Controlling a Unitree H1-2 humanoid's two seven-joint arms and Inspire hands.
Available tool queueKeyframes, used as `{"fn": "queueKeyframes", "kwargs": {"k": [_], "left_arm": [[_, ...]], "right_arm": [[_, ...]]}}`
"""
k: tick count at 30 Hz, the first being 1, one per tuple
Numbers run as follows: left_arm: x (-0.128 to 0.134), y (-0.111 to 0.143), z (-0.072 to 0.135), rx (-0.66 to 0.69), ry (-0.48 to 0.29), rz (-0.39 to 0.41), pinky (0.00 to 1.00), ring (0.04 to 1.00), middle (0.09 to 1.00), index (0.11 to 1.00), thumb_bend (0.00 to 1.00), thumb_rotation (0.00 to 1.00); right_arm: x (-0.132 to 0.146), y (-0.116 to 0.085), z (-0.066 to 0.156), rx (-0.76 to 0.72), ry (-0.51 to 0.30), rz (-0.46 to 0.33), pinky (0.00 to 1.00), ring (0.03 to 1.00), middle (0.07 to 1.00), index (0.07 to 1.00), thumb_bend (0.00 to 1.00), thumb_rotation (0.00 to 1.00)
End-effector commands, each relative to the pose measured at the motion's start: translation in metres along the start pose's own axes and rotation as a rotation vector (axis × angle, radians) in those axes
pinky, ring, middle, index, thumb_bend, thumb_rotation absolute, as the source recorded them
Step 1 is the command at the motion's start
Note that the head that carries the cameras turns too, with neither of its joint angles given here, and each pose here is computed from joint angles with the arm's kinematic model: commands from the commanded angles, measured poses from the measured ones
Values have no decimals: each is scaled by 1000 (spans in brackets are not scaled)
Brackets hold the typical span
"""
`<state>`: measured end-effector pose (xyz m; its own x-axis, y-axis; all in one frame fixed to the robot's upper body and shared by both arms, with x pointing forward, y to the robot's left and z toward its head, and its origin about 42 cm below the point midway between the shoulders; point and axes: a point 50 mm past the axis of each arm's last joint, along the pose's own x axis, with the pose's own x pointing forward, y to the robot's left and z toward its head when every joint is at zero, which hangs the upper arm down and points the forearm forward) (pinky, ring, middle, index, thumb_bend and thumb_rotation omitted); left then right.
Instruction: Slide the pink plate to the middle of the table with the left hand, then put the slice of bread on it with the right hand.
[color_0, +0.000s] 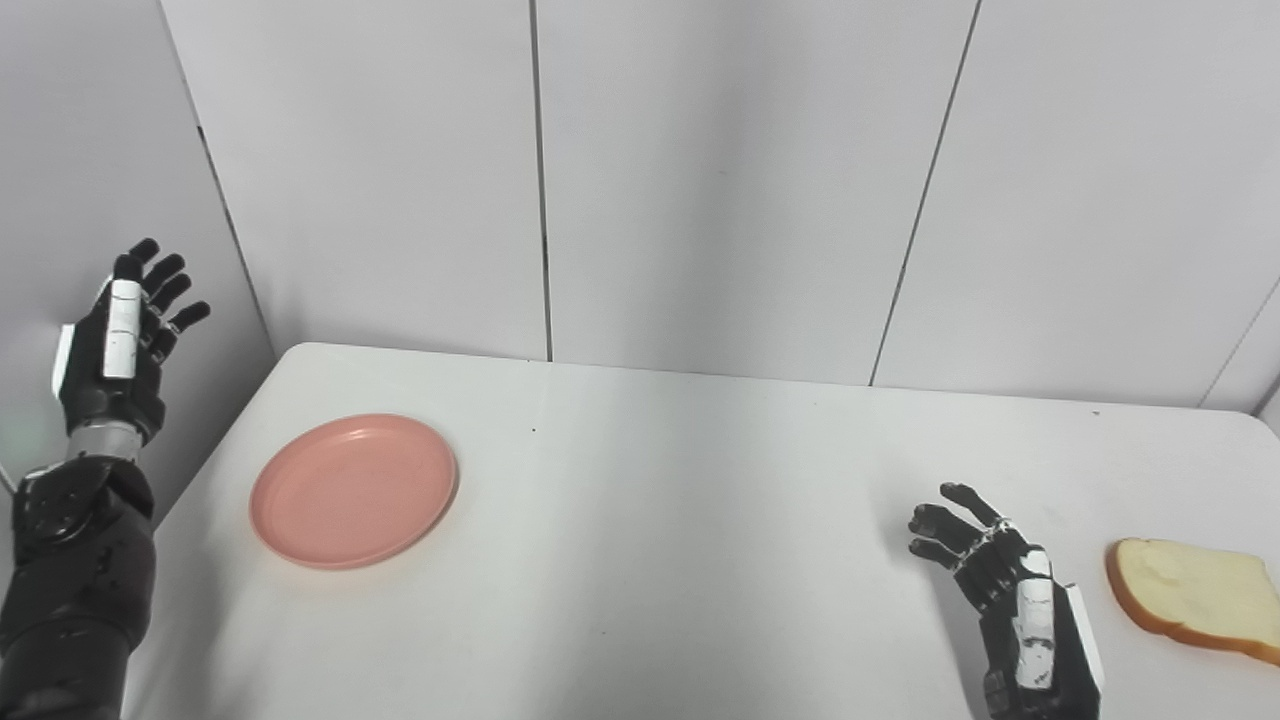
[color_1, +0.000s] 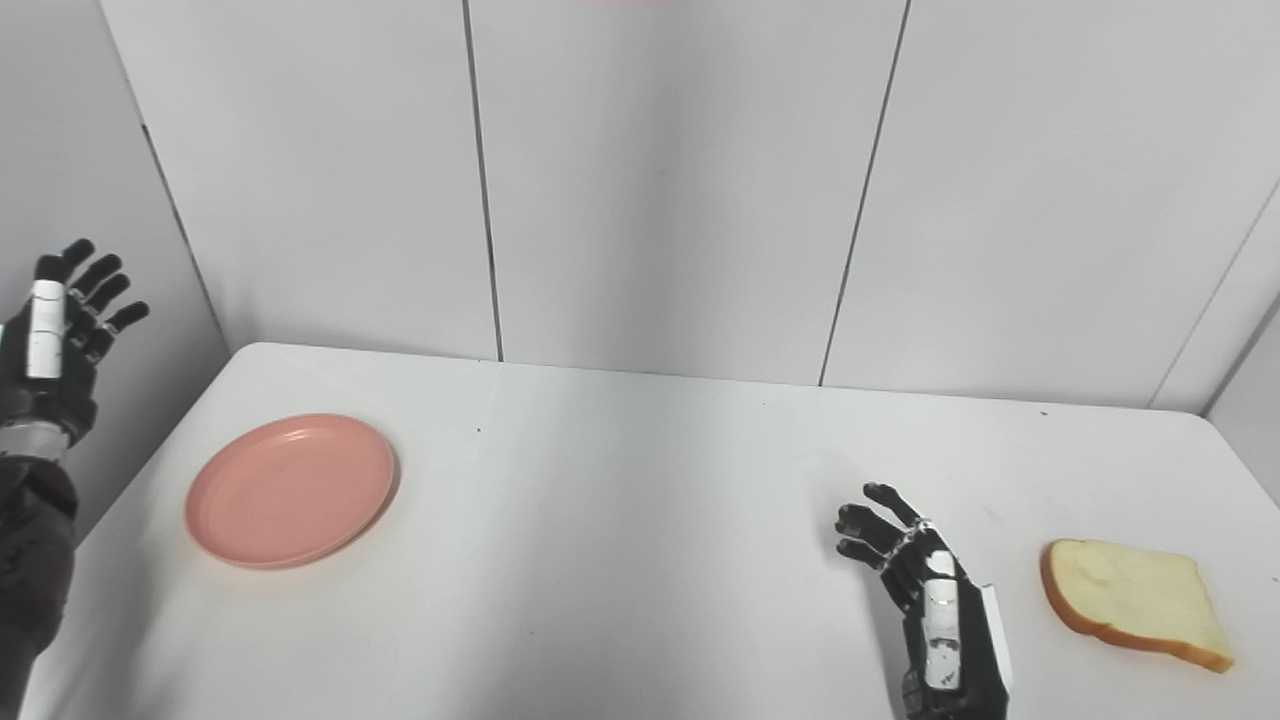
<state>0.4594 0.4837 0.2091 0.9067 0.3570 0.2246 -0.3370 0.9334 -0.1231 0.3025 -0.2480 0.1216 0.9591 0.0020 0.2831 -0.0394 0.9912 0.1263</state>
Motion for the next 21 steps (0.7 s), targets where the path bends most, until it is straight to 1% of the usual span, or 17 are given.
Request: {"fn": "queueKeyframes", "kwargs": {"k": [1, 5, 7, 9, 12, 16, 21], "left_arm": [[17, 6, 28, 29, -92, 9, 780, 885, 870, 859, 906, 774], [7, 2, 9, 20, -44, 11, 708, 854, 845, 846, 874, 779], [-8, -10, -16, 19, 12, 2, 715, 843, 834, 843, 902, 761], [-17, -17, -30, 22, 45, -6, 727, 833, 829, 841, 925, 753], [-26, -21, -43, 22, 81, -11, 749, 831, 829, 843, 932, 750], [-37, -23, -57, 29, 121, -12, 727, 824, 826, 843, 950, 748], [-51, -25, -72, 50, 157, -21, 730, 823, 824, 843, 982, 751]], "right_arm": [[-58, -5, -45, 28, 202, -54, 678, 702, 694, 756, 746, 1000], [-58, -5, -43, 26, 203, -51, 659, 684, 688, 748, 739, 1000], [-60, -5, -40, 29, 203, -50, 650, 677, 684, 743, 749, 995], [-61, -4, -37, 25, 203, -49, 648, 675, 682, 740, 761, 993], [-62, -3, -36, 24, 201, -49, 644, 671, 679, 739, 769, 993], [-61, -3, -34, 30, 199, -49, 635, 664, 671, 734, 770, 985], [-61, -2, -32, 27, 196, -45, 630, 659, 664, 732, 764, 989]]}}
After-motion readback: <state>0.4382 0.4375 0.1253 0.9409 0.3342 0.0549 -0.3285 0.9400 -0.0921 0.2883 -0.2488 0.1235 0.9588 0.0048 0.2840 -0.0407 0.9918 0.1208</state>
